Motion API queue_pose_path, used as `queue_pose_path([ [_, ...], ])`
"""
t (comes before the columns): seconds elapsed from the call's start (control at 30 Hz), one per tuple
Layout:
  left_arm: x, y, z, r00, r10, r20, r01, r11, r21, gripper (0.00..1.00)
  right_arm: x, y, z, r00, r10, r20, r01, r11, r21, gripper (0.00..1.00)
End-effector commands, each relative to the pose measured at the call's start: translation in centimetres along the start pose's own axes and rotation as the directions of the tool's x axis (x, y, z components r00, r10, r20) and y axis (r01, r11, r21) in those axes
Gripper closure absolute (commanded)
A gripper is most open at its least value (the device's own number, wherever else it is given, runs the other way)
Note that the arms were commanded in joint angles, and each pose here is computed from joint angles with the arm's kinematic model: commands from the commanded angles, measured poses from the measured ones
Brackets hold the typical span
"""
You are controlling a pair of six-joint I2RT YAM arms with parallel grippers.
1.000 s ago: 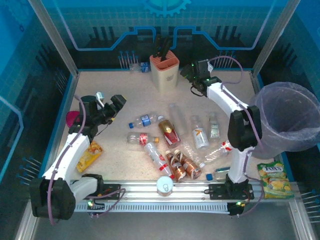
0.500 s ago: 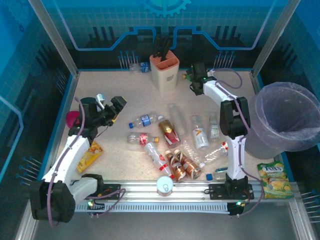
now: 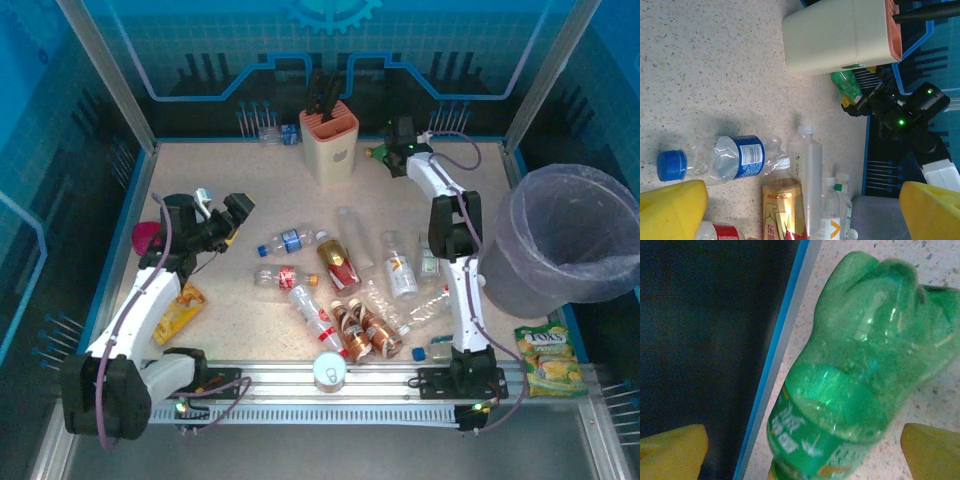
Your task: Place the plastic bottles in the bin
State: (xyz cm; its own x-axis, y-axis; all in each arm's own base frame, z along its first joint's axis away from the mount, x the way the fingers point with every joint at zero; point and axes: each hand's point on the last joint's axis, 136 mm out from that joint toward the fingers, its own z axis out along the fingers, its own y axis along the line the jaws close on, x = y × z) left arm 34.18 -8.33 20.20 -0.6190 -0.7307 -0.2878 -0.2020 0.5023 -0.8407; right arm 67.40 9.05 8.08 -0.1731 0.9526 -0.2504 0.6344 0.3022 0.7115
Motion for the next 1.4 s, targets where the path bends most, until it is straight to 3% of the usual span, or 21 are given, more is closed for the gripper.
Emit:
queue_pose_path([
  [0.0, -0.6, -0.4, 0.1, 1.0, 0.002, 0.014, -0.001, 1.0, -0.005, 0.01, -0.4, -2.1, 0.7, 1.0, -0.004, -0.002, 0.004, 0.994, 0.107, 0.0],
  [0.23, -1.0, 0.0, 0.6, 0.999, -0.015, 0.033, 0.015, 1.0, -0.019, 0.01, -0.6, -3.6, 2.4, 0.999, 0.039, -0.02, -0.037, 0.991, 0.126, 0.02],
  [0.6, -1.2, 0.8, 1.1, 0.998, -0.043, 0.037, 0.044, 0.998, -0.037, 0.01, -1.0, -5.8, 3.6, 0.999, 0.016, -0.046, -0.009, 0.987, 0.159, 0.34],
  [0.83, -1.4, 0.7, 1.3, 0.998, -0.045, 0.034, 0.046, 0.998, -0.037, 0.01, -3.0, -3.5, 1.1, 0.998, -0.066, -0.02, 0.067, 0.994, 0.09, 0.47],
  [1.23, -1.4, -0.3, 0.5, 0.998, -0.037, 0.048, 0.037, 0.999, -0.01, 0.01, -5.3, 3.5, -11.0, 0.948, -0.309, 0.078, 0.315, 0.945, -0.084, 0.51],
  [1.37, -1.2, -0.1, 0.4, 0.998, -0.029, 0.052, 0.03, 0.999, -0.015, 0.01, -5.5, 3.3, -11.9, 0.952, -0.291, 0.09, 0.298, 0.951, -0.086, 0.35],
])
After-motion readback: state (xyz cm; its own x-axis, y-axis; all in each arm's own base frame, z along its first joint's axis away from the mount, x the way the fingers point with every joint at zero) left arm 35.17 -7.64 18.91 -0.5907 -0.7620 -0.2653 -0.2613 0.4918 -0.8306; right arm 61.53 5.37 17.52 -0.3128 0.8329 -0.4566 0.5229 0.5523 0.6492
